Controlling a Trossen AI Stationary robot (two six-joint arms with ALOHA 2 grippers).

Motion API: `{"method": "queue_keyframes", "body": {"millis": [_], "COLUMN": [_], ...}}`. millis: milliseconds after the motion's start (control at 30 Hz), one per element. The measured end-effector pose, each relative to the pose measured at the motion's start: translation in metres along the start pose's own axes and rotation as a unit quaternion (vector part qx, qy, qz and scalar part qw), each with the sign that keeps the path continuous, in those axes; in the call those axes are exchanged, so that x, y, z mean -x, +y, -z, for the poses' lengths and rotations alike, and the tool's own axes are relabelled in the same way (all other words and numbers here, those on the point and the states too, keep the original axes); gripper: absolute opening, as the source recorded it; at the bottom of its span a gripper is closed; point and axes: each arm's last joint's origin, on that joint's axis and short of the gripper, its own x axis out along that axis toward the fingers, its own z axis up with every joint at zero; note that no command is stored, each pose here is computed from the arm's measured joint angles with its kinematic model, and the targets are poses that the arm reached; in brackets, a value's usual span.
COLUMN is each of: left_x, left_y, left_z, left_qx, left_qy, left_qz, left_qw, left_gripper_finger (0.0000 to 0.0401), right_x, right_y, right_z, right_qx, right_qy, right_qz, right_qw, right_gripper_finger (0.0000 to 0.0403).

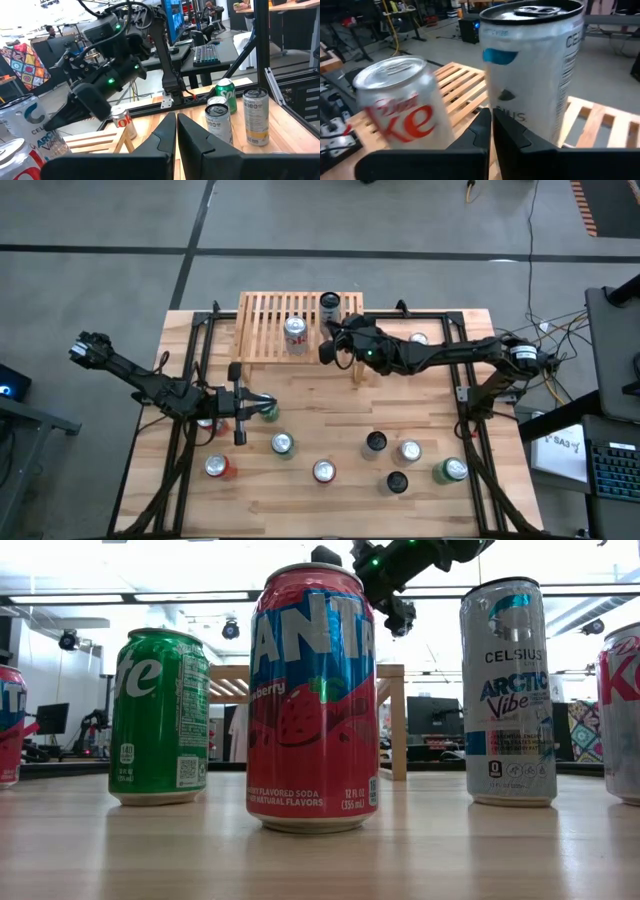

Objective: Place canned beverage on shelf
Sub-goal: Put the top blue soda can on the shelf, then put the left green soda can on the shelf

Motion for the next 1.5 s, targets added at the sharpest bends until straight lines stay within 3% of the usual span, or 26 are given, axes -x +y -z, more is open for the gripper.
{"method": "queue_keyframes", "body": {"millis": [367,700,1200,1367,1500], "left_x": [0.0,0.0,0.0,0.0,0.0], "left_y": [0.0,0.0,0.0,0.0,0.0], "left_z": [0.0,0.0,0.001,0.001,0.001], "left_qx": [-0.002,-0.002,-0.004,0.002,0.014], "left_qy": [0.0,0.0,0.004,0.004,0.004], "left_qz": [0.0,0.0,0.001,0.001,0.001], "left_qw": [1.0,1.0,1.0,1.0,1.0], "left_gripper_finger": [0.0,0.0,0.0,0.0,0.0], "right_x": [0.0,-0.009,0.041,0.058,0.071], "right_y": [0.003,-0.012,0.048,0.066,0.071], "right_z": [0.003,0.0,0.009,-0.007,-0.016], "right_qx": [-0.008,-0.005,0.007,0.01,0.042], "right_qy": [0.01,0.015,0.043,0.102,0.193], "right_qz": [-0.02,0.002,-0.119,-0.171,-0.213], "right_qw": [1.0,1.0,0.992,0.98,0.957], "right_gripper_finger": [0.0009,0.0009,0.0009,0.0009,0.0009]}}
